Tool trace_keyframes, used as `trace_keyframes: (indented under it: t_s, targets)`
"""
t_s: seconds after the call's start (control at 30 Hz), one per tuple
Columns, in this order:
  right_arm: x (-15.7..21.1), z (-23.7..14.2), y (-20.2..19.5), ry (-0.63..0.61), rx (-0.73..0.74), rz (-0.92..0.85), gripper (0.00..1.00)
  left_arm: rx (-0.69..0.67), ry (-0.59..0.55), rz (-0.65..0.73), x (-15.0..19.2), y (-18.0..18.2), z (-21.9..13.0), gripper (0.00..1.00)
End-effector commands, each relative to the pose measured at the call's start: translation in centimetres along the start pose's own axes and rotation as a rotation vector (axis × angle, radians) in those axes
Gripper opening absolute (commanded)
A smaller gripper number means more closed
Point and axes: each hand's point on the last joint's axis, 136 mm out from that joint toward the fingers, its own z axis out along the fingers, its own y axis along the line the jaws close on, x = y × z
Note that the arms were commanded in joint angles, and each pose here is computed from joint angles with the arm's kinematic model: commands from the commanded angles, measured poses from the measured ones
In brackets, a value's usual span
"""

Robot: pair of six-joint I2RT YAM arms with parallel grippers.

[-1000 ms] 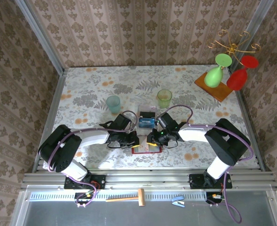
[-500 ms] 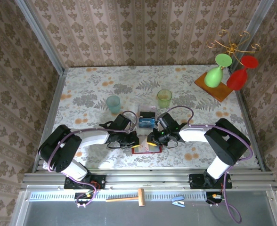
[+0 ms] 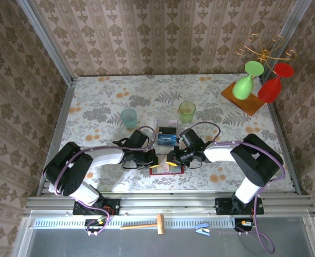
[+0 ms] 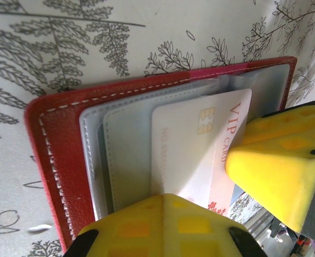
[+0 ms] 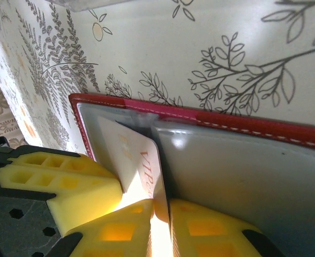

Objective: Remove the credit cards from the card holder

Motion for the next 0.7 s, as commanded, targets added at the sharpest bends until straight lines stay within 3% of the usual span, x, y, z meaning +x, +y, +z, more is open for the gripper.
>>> trace_keyframes:
  t_s: [0.0,0.27,0.67]
  targets:
    - [0.5,0.2,0.3,0.025,-0.029,0.002,0.16,-0.059,0.025,-0.026,0.9,2.0,0.4,0.04]
    - [0.3,-1.5,-1.2,-0.034,0.070,-0.027,0.09,-0.059,0.022,-0.027,1.0,2.0,0.3,0.03]
    - [-0.2,-4.2,-1.9,-0.078,0.093,-0.052,0.08,-0.054,0.014,-0.032,1.0,1.9,0.1,0.04]
